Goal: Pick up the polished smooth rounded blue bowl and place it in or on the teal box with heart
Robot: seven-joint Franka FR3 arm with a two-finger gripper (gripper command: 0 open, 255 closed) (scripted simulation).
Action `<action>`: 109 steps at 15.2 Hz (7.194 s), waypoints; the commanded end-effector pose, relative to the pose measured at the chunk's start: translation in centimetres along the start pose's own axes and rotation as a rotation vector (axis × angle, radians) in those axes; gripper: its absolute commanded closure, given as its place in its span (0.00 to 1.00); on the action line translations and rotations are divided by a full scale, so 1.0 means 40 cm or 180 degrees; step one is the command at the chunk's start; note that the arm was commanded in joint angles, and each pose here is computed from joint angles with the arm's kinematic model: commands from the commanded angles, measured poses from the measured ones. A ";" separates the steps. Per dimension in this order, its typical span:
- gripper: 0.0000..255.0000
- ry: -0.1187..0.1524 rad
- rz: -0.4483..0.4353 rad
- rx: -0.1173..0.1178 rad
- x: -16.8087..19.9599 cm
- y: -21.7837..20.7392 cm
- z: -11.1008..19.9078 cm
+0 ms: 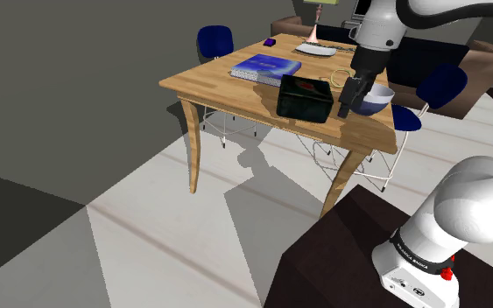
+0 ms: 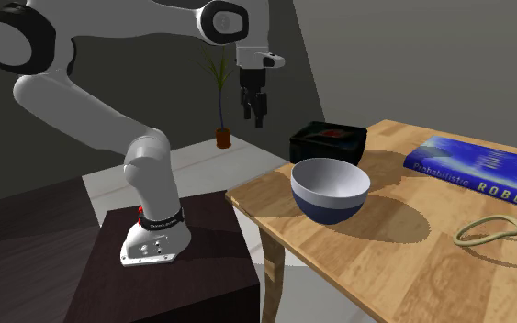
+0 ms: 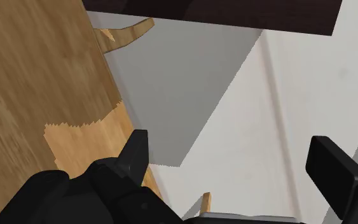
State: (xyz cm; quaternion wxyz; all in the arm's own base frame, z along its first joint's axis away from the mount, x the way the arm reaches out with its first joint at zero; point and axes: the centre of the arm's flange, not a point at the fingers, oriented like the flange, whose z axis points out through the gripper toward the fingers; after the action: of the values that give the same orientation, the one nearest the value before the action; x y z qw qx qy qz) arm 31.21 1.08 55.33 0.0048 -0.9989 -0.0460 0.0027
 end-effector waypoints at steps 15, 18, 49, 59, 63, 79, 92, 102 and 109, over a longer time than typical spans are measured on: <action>0.00 0.0038 0.0029 -0.0349 0.069 0.412 0.033; 0.00 0.0047 0.0035 -0.0424 0.083 0.501 0.034; 1.00 0.0052 0.0040 -0.0476 0.094 0.577 0.093; 1.00 0.0052 0.0040 -0.0476 0.094 0.576 -0.039; 1.00 0.0052 0.0040 -0.0476 0.093 0.576 -0.092; 1.00 0.0052 0.0040 -0.0476 0.092 0.574 -0.296; 1.00 0.0052 0.0040 -0.0476 0.364 0.243 -0.326; 1.00 0.0052 0.0040 -0.0476 0.507 0.070 -0.302; 1.00 0.0052 0.0040 -0.0476 0.508 0.071 -0.210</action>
State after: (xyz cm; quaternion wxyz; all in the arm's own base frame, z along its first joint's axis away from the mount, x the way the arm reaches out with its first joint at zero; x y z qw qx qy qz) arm 51.81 0.03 64.15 -0.0694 -0.9968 -0.0399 -0.0085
